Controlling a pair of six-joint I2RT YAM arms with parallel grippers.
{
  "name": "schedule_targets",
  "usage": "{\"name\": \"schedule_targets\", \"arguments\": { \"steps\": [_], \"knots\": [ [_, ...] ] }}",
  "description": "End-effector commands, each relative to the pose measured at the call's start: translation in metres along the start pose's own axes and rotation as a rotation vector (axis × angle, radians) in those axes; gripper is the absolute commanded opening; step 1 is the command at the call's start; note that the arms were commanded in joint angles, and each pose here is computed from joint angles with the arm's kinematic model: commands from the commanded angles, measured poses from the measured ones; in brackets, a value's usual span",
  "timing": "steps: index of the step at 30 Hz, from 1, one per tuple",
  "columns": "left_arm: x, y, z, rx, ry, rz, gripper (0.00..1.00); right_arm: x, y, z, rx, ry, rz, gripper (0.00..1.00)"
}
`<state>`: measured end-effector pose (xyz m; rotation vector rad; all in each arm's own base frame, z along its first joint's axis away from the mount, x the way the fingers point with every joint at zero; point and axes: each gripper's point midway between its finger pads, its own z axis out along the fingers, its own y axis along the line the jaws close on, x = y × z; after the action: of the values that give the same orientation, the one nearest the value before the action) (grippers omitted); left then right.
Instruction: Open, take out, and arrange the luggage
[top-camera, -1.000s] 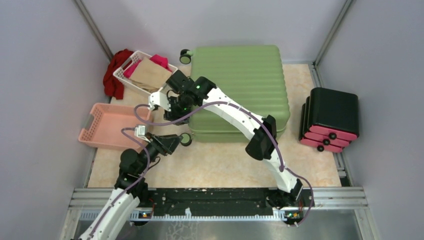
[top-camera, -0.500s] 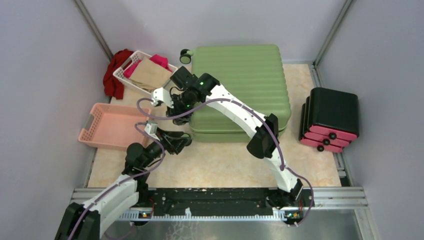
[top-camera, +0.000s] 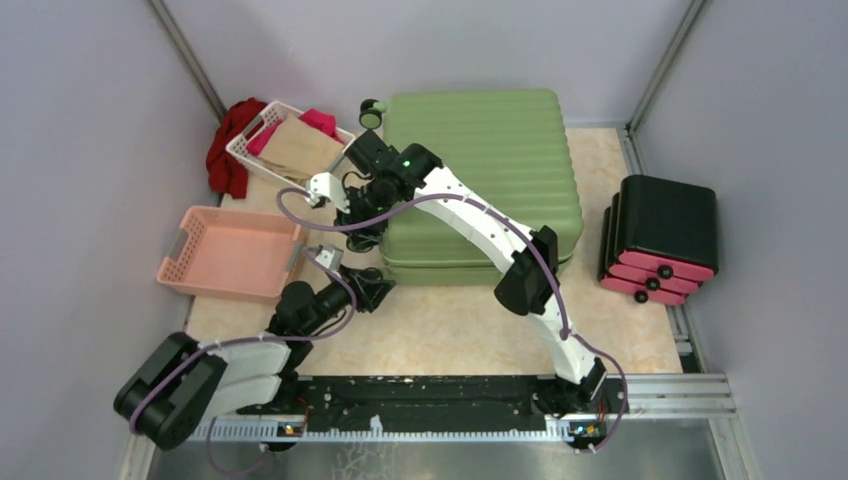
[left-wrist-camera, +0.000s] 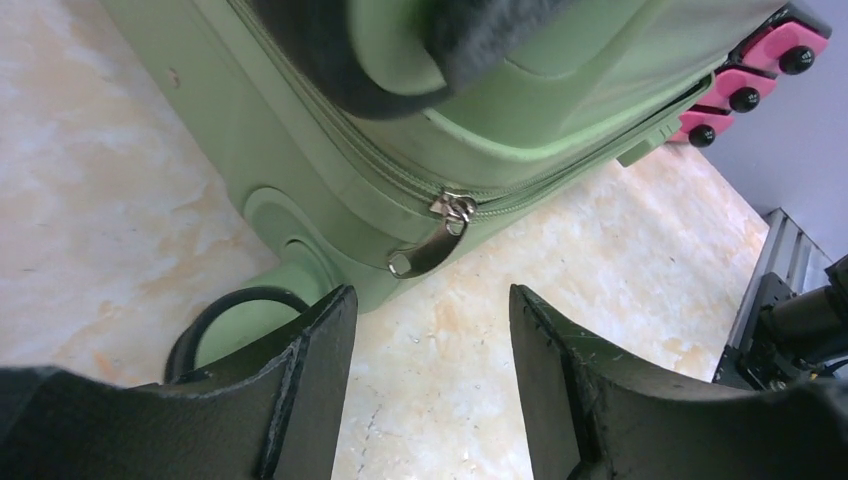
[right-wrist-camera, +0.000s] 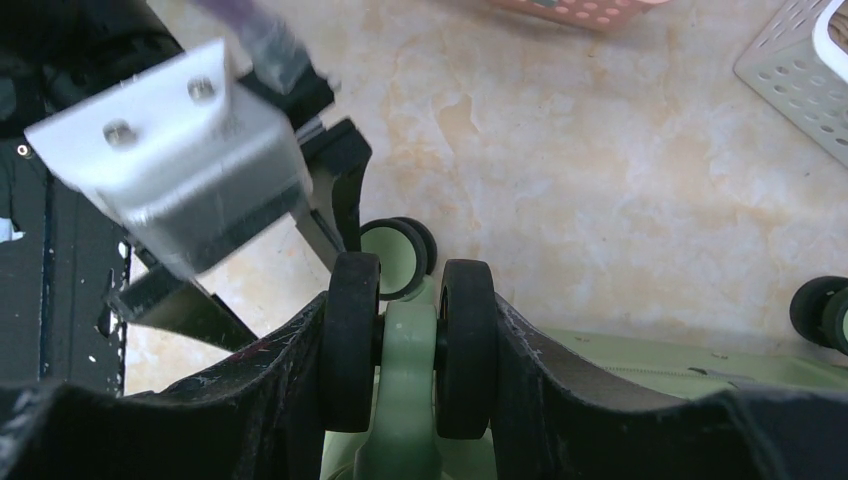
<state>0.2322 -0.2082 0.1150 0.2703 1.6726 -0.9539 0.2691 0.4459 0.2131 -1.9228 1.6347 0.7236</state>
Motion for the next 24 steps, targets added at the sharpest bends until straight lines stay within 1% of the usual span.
{"name": "schedule_targets", "arguments": {
  "steps": [1, 3, 5, 8, 13, 22, 24],
  "knots": [
    [0.037, 0.012, -0.023, -0.068, 0.026, 0.023, 0.64, -0.048, -0.009, -0.064, 0.097, -0.157, -0.085, 0.00],
    [0.036, 0.015, -0.020, -0.095, 0.014, 0.027, 0.61, -0.049, -0.008, -0.065, 0.095, -0.158, -0.084, 0.00],
    [0.034, 0.022, -0.018, -0.130, 0.006, 0.028, 0.56, -0.049, -0.007, -0.066, 0.092, -0.159, -0.084, 0.00],
    [0.030, 0.026, -0.014, -0.152, -0.004, 0.044, 0.53, -0.048, -0.006, -0.067, 0.090, -0.159, -0.082, 0.00],
    [0.023, 0.019, -0.005, -0.117, -0.014, 0.055, 0.52, -0.048, -0.005, -0.066, 0.085, -0.160, -0.076, 0.00],
    [0.013, 0.004, -0.002, -0.050, -0.050, 0.039, 0.51, -0.047, -0.005, -0.064, 0.081, -0.158, -0.068, 0.00],
    [0.012, 0.004, -0.001, -0.046, -0.052, 0.040, 0.49, -0.046, -0.005, -0.063, 0.080, -0.157, -0.067, 0.00]
  ]
}}
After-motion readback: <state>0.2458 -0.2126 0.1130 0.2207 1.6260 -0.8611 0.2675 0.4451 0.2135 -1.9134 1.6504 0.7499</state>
